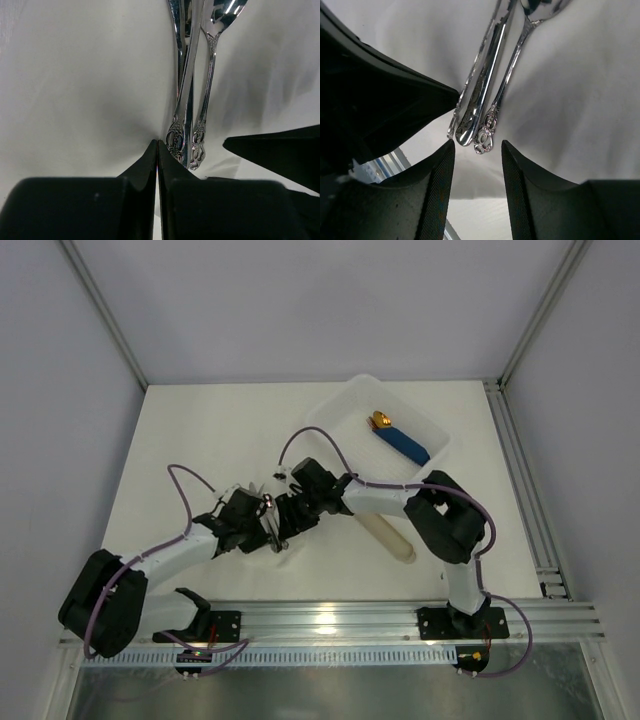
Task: Place the utensils on the paper napkin and roll it up
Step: Adjust the utensils on the napkin.
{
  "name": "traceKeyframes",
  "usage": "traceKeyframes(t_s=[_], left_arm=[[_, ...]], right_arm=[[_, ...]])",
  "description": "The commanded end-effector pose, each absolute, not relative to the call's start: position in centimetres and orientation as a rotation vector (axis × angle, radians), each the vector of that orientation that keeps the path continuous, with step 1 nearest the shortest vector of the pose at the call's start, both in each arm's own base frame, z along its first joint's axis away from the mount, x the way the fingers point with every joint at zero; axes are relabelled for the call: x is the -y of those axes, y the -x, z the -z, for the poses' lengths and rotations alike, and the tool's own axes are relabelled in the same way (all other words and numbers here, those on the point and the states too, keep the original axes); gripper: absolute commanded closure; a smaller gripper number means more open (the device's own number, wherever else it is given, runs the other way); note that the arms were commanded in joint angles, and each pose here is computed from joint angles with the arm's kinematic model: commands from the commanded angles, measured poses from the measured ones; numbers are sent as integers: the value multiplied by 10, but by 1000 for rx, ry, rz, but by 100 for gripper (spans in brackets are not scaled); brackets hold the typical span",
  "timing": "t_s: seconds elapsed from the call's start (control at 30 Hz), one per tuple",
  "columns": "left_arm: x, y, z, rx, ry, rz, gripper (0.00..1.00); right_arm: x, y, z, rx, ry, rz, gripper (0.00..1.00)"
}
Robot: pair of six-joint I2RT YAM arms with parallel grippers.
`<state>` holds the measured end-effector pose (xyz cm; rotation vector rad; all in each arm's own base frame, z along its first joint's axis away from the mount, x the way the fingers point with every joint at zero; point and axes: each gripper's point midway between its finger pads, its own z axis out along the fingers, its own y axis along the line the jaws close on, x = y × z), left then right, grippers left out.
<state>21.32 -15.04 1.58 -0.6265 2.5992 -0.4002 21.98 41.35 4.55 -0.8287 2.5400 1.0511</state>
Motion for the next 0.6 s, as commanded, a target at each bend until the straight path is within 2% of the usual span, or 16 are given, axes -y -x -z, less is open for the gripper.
traceKeyframes(t_s=[0.0,0.57], left_arm=[[157,-217,-17,-2599,608,427,100],[166,-224,-22,-2595,596,462,100]], right_arm=[[-419,-215,-43,-2547,821,-1097,54],[-430,-198,-33,-2570,818,-1205,54]])
